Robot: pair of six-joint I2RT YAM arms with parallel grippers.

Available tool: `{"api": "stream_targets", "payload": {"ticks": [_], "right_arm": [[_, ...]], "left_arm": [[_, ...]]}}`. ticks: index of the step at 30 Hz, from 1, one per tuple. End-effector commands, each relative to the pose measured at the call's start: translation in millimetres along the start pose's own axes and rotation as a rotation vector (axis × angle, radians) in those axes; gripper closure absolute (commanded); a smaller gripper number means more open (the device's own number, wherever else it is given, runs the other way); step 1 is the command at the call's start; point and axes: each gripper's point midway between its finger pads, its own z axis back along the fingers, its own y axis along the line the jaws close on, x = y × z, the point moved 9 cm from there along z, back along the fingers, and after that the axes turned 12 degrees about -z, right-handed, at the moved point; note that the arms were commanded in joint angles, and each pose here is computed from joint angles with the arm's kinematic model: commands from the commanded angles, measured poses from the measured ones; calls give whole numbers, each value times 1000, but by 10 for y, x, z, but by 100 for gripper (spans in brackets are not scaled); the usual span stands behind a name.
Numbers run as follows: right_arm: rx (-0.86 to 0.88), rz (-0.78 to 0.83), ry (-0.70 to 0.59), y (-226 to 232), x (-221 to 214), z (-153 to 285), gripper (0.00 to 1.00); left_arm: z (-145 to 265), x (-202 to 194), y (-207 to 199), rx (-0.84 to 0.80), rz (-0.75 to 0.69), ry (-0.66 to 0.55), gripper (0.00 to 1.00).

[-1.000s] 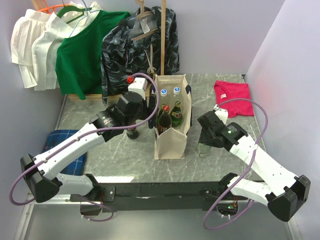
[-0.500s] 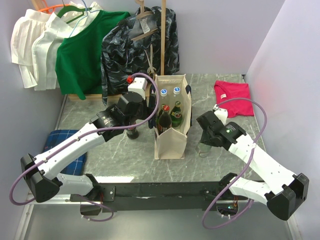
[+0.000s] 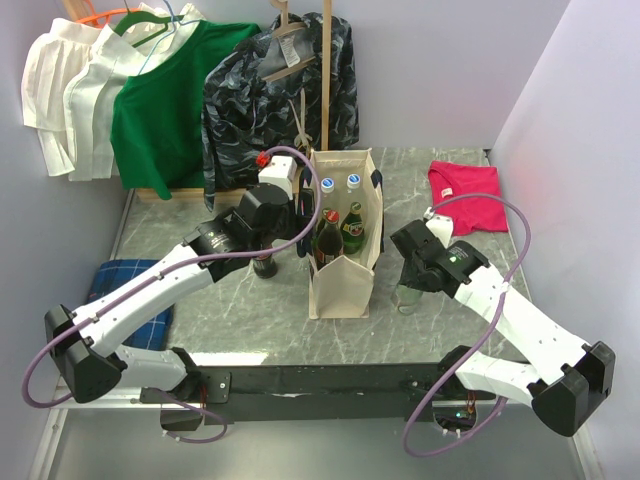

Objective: Place the beverage into the canvas bag
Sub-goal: Pick up the drink from the center of the board.

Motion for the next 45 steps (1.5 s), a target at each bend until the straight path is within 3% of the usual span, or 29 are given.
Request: {"api": "stream_targets", "payload": {"ticks": [1,6,12,21,26,34,45], "right_arm": [[40,-34,-76,75,184,154,100],[43,-30,-94,91,237,202,100],[47,-29,-98,120,265,213,100],[49,-25,-104,155,290,207,100],[56,-30,-112,156,310,236,100],[72,-44,-164,180,452,376,100],[131,-60,-258,252,766,732,100]], "left_arm": [[33,147,-22,-1,6,-43,10],[66,83,-15,-10,6,-3,12],[137,-11,13,-16,7,51,25],[124,-103,25,-11,-3,87,58],[95,-134,17,-6,-7,110,67],[193,-33,57,1,16,42,97],[217,60,-41,-114,9,2,99]]}}
